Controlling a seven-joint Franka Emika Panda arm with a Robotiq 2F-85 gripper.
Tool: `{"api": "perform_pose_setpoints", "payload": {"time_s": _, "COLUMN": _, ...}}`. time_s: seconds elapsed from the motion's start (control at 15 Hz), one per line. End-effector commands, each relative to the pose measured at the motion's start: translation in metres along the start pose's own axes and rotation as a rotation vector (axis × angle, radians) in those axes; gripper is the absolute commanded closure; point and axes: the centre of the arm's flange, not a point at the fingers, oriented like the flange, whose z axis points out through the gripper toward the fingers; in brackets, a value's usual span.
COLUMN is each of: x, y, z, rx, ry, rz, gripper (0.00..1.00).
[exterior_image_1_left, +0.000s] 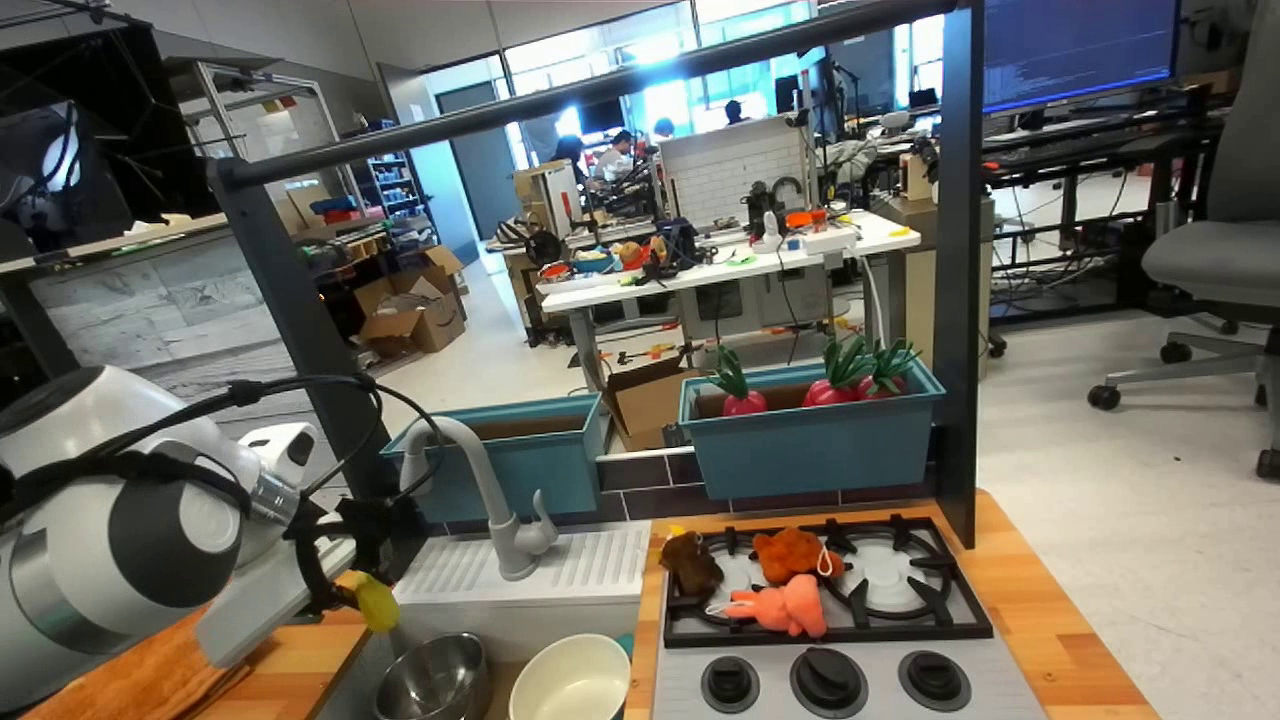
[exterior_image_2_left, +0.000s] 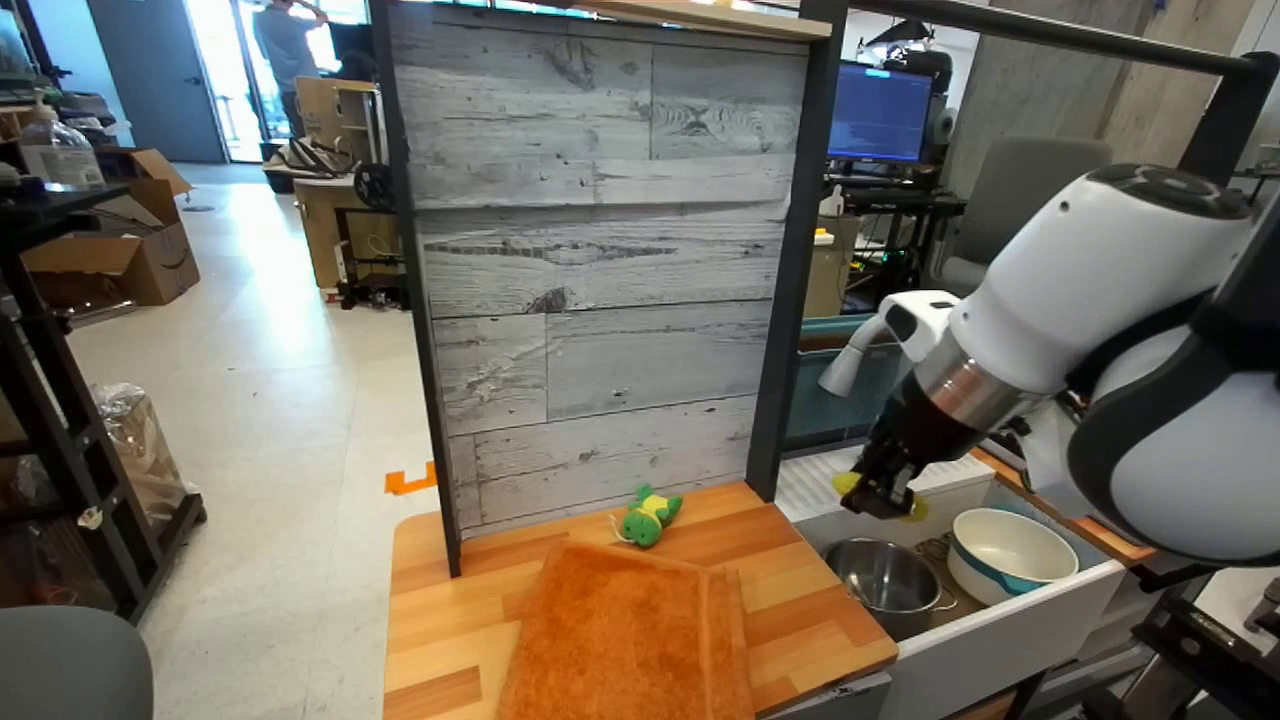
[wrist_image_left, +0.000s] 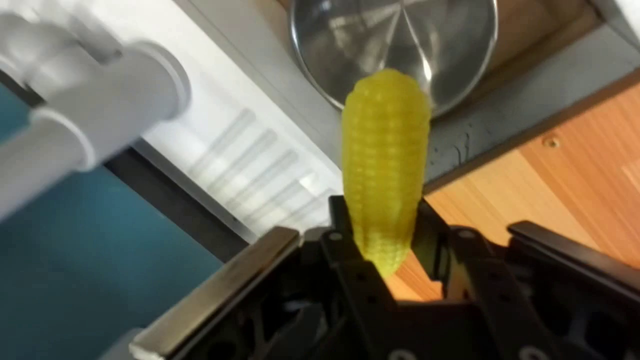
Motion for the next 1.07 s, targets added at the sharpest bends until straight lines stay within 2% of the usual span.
{"api": "perform_pose_setpoints", "payload": {"time_s": 0.0, "x": -0.044, "y": 0.004, "z": -0.013, "rx": -0.061, "ry": -0.064, "rz": 0.086, "gripper": 0.92}}
{"api": "perform_pose_setpoints", "payload": {"time_s": 0.27, "x": -0.081, "y": 0.004, "z": 0.014, "rx": -0.082, "ry": -0.163, "rz": 0.171, "gripper": 0.92}}
{"api": "perform_pose_setpoints", "payload": {"time_s": 0.4, "x": -0.1, "y": 0.015, "z": 0.036, "rx": -0.153, "ry": -0.186, "rz": 0.227, "gripper": 0.92}}
{"api": "perform_pose_setpoints", "payload": {"time_s": 0.6, "x": -0.129, "y": 0.036, "z": 0.061, "rx": -0.212, "ry": -0.252, "rz": 0.32, "gripper": 0.92}}
{"api": "perform_pose_setpoints", "payload": {"time_s": 1.0, "x": -0.146, "y": 0.069, "z": 0.081, "rx": -0.316, "ry": -0.249, "rz": 0.471, "gripper": 0.92}}
